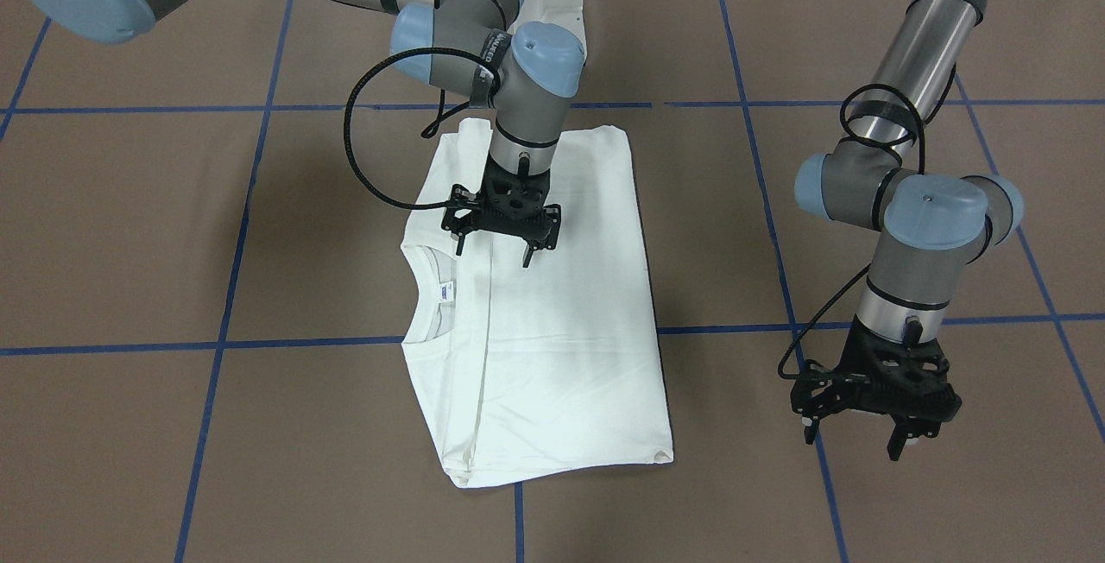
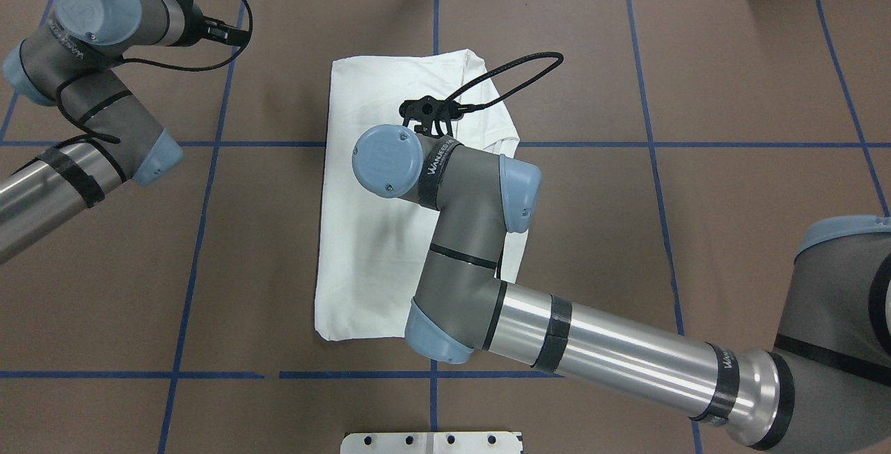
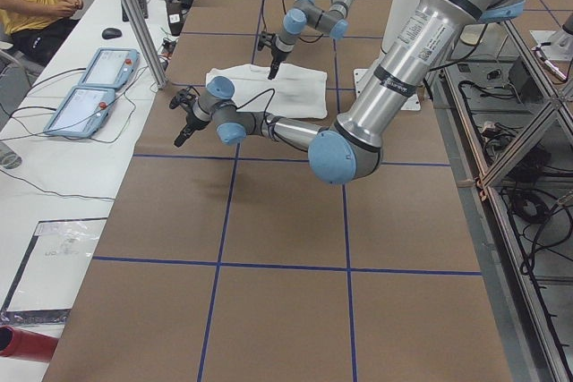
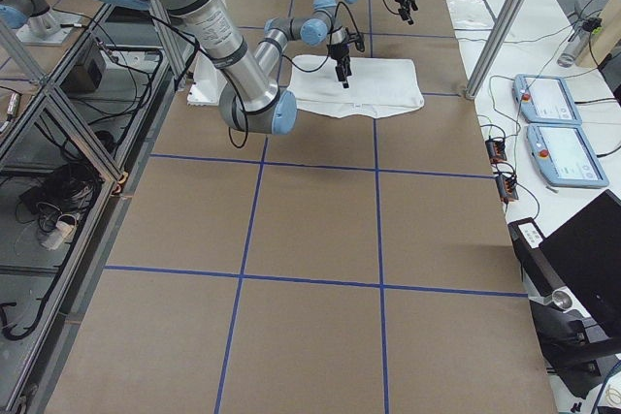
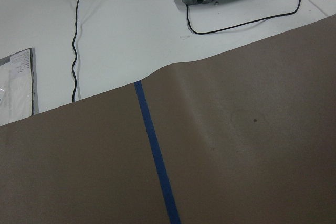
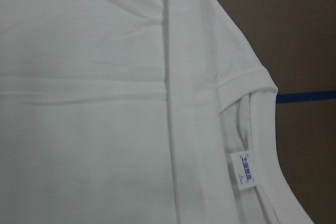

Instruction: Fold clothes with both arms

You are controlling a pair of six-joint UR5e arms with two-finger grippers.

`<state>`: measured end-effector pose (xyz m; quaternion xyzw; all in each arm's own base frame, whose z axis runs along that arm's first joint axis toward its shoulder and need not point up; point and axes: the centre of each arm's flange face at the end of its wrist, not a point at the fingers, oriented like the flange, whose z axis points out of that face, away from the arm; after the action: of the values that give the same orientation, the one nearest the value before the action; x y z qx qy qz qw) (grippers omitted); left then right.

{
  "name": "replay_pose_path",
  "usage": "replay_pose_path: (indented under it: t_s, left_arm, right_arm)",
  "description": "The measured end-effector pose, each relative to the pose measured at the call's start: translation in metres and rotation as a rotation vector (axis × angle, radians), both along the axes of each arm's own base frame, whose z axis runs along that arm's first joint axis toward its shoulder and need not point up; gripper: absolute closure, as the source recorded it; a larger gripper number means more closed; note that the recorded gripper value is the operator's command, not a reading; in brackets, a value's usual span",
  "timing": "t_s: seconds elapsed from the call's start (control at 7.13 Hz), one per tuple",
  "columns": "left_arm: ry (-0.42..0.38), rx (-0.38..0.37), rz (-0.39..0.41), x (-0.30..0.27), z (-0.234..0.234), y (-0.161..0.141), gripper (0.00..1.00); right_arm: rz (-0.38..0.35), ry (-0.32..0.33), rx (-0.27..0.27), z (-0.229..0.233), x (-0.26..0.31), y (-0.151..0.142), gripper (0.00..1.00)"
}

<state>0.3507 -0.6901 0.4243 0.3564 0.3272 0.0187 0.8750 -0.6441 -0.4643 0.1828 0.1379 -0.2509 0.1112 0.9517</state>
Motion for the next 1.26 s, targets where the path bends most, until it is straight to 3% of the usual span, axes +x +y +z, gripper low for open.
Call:
replay_pose_path:
  t_s: [0.42,1.26]
  left_arm:
    - [-0.002,-0.002,0.002,0.0,0.003,0.001,0.0]
    - [-0.002,-0.003,0.002,0.0,0.004,0.002,0.0]
  right_arm:
    - [-0.037,0.076,-0.017,0.017,-0.005,-0.001,0.0]
    - [-0.063,0.13,-0.028,0.033,-0.008,0.0,0.0]
